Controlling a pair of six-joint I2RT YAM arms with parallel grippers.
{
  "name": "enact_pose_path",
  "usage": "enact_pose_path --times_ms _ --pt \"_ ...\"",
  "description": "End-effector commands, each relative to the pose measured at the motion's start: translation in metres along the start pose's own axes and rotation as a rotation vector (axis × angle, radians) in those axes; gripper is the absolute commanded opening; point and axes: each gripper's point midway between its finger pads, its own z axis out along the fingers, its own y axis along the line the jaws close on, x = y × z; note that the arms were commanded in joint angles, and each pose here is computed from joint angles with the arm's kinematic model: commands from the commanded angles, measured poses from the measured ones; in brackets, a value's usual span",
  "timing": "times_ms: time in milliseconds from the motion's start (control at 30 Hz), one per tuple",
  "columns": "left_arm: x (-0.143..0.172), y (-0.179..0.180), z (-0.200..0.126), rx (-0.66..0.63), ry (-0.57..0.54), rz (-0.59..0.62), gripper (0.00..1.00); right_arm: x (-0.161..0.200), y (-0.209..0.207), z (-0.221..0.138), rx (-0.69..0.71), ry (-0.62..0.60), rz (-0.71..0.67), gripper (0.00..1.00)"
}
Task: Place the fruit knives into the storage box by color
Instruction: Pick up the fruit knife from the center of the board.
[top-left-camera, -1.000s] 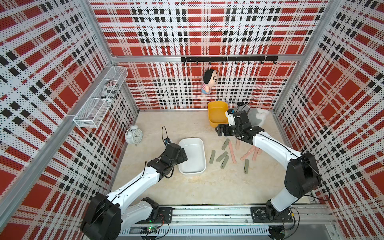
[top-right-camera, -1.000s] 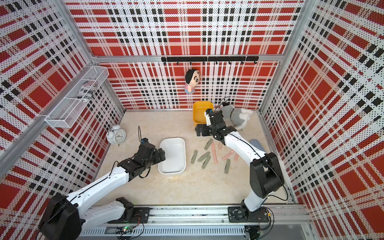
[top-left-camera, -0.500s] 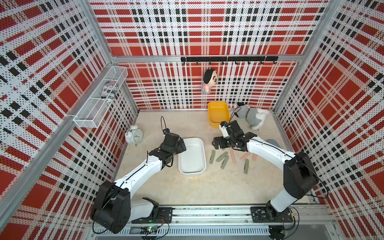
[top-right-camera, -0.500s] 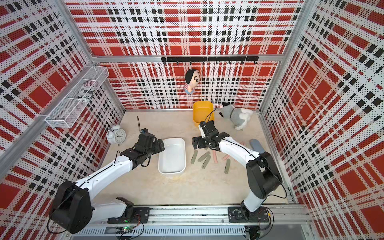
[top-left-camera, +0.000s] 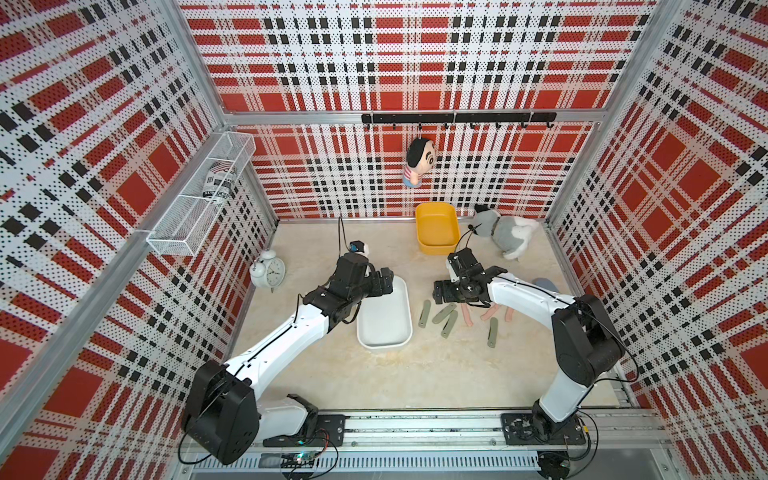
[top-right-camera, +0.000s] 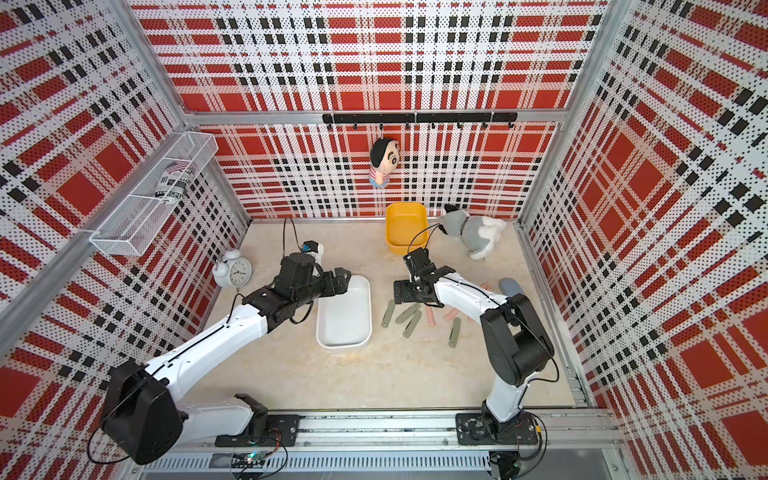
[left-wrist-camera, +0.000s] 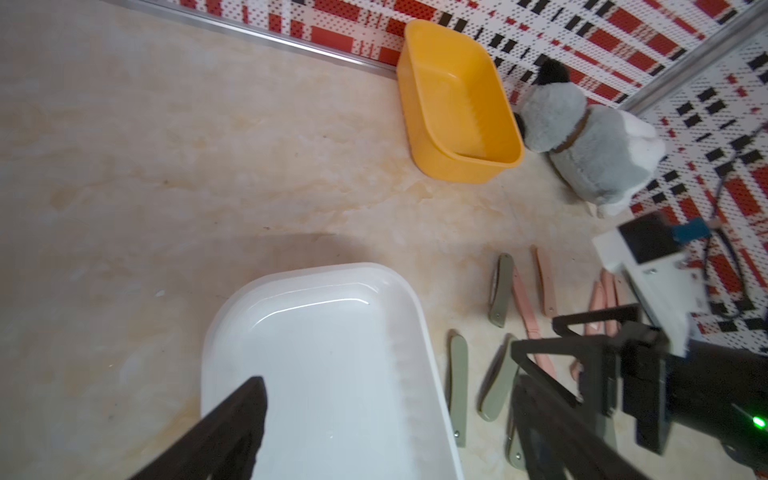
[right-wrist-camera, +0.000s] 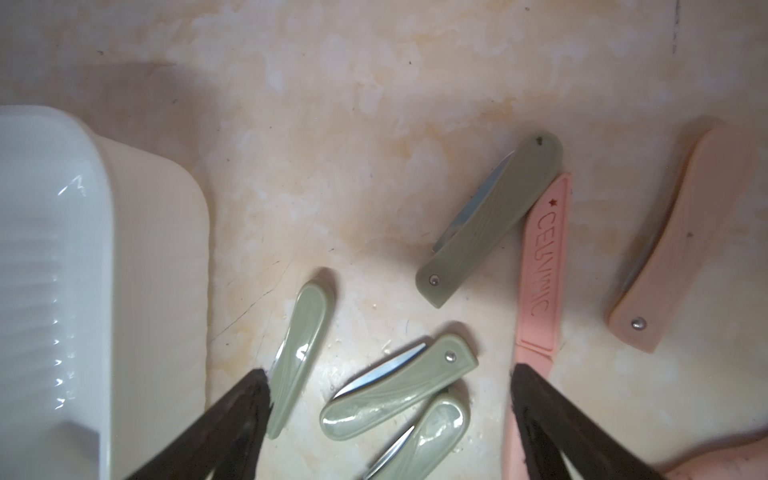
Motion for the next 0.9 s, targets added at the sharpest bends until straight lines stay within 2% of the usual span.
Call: enact_pose_path --times_ms 0,233,867 --pt "0.002 -0.025 -0.001 0.089 0.007 0.049 0.94 -0.004 -0.005 0.007 0.017 0.019 0.033 0.93" --pt "0.012 -0.037 0.003 0.136 0.019 0.061 0.95 -0.012 -0.014 0.015 0.017 0.020 0.067 0.92" --pt "0.025 -0.027 0.009 0.116 0.027 0.059 0.96 -0.012 -0.009 0.043 -0.016 0.067 0.093 0.91"
